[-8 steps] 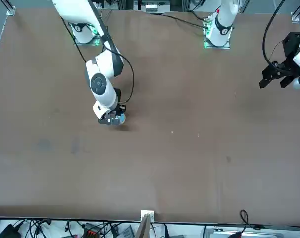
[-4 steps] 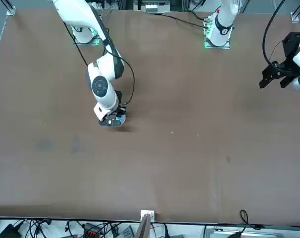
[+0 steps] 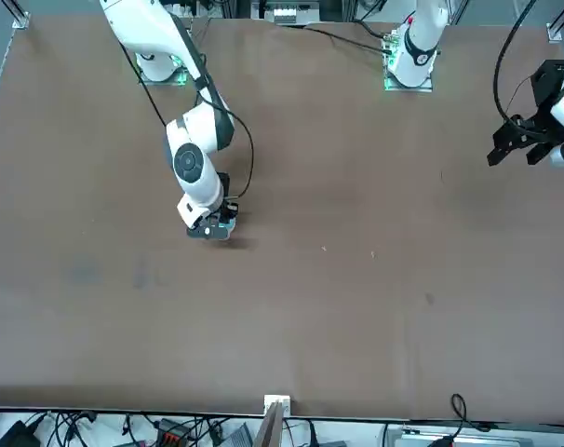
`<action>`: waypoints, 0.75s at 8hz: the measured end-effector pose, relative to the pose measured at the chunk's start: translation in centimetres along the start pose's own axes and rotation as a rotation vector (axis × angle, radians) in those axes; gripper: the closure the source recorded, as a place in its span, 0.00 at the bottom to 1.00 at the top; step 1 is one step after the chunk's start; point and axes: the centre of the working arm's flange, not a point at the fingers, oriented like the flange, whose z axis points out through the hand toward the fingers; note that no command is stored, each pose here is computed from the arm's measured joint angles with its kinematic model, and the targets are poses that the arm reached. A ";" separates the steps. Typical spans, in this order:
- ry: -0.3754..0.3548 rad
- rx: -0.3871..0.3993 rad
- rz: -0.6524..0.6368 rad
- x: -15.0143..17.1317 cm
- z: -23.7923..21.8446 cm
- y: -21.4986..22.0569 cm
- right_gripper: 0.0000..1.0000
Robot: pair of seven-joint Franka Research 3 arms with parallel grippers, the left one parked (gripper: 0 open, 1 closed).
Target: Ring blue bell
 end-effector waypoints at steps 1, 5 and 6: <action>0.001 0.001 -0.001 0.0 0.0 0.0 0.99; -0.005 0.002 0.015 0.0 -2.7 0.0 0.99; -0.005 0.005 0.021 0.1 -4.8 0.4 0.99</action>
